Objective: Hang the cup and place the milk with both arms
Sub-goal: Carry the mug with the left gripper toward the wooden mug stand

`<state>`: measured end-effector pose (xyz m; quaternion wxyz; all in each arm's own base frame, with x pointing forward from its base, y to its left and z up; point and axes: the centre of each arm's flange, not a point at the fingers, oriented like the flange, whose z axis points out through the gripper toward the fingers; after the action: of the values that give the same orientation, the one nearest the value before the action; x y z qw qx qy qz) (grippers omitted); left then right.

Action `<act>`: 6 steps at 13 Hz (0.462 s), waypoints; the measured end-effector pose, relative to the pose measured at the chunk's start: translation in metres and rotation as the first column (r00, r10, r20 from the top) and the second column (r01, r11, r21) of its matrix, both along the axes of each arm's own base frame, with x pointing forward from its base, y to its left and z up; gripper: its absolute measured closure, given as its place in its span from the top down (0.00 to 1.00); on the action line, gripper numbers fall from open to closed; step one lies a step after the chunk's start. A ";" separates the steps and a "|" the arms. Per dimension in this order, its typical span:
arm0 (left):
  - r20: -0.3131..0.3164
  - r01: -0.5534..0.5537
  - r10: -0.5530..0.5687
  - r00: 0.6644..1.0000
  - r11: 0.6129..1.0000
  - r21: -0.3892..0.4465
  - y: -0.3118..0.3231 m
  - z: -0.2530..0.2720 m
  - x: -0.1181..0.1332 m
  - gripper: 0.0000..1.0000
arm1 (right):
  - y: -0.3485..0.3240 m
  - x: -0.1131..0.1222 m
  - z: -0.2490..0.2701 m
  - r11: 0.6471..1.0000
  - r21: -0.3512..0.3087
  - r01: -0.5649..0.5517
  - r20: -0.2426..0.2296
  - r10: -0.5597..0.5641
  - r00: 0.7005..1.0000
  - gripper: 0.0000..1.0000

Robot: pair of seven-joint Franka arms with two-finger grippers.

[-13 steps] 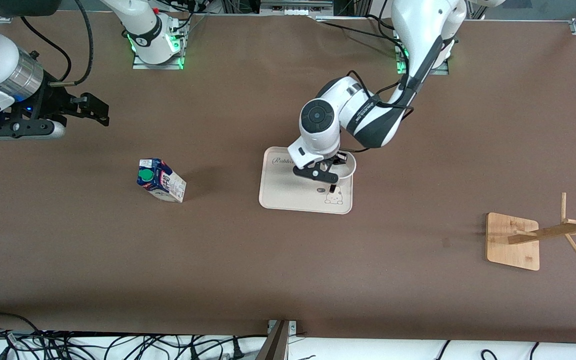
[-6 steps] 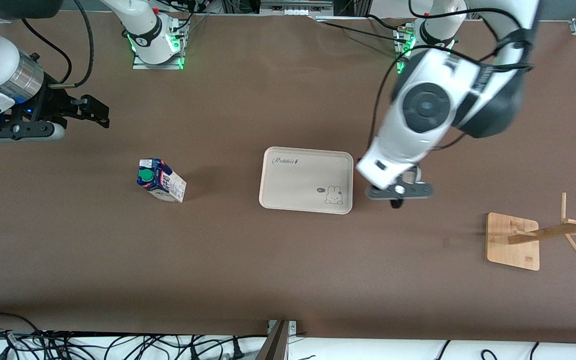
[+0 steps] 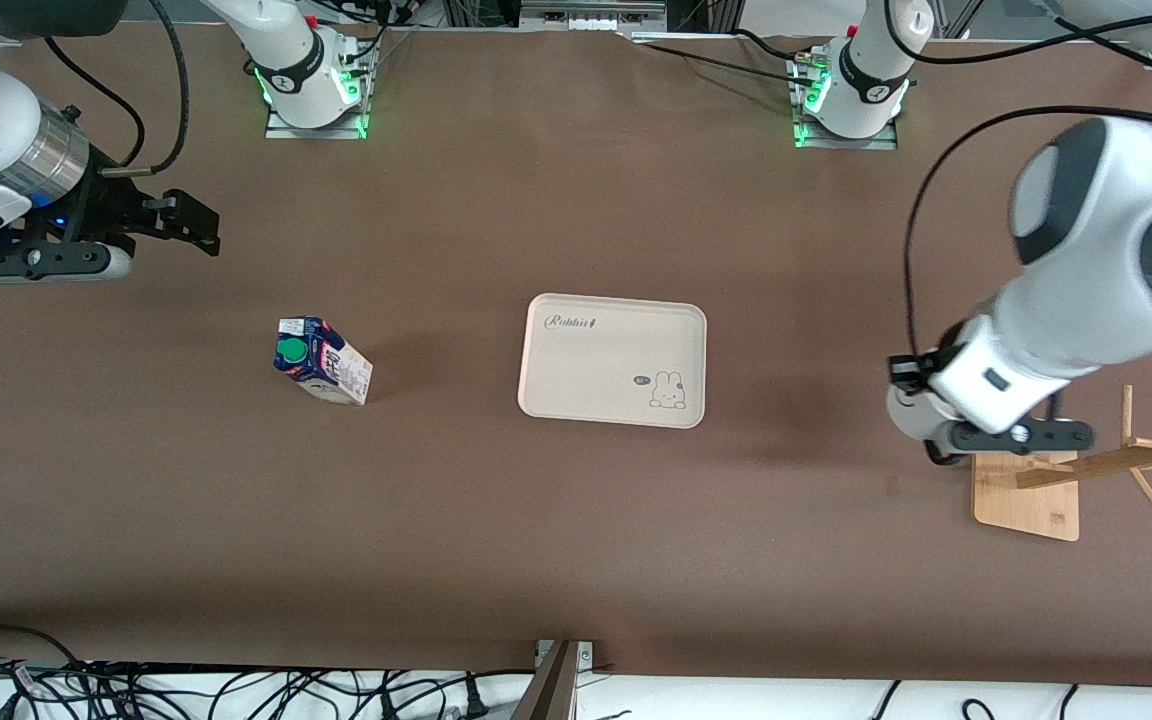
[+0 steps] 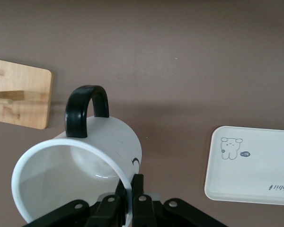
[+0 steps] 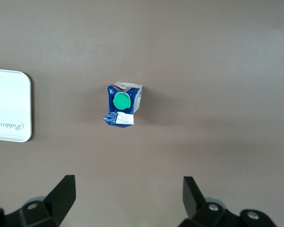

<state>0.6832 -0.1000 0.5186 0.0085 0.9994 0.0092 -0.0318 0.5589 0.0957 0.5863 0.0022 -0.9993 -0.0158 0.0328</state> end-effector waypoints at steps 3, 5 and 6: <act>-0.030 -0.039 0.037 0.999 0.999 -0.037 0.062 0.008 0.001 0.07 | 0.000 0.000 0.000 1.000 0.000 0.000 0.000 0.000 1.000 1.00; -0.045 -0.030 0.028 0.999 0.998 -0.053 0.088 0.009 -0.001 0.07 | 0.001 0.000 0.000 1.000 0.000 -0.001 0.000 0.001 1.000 1.00; -0.050 -0.014 0.011 0.999 0.998 -0.060 0.099 0.010 -0.002 0.07 | 0.001 0.000 0.000 1.000 0.000 -0.002 0.000 0.002 1.000 1.00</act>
<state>0.6814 -0.0014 0.5281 0.0387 0.9975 0.0149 -0.0569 0.5587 0.0968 0.5864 0.0022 -0.9993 -0.0167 0.0328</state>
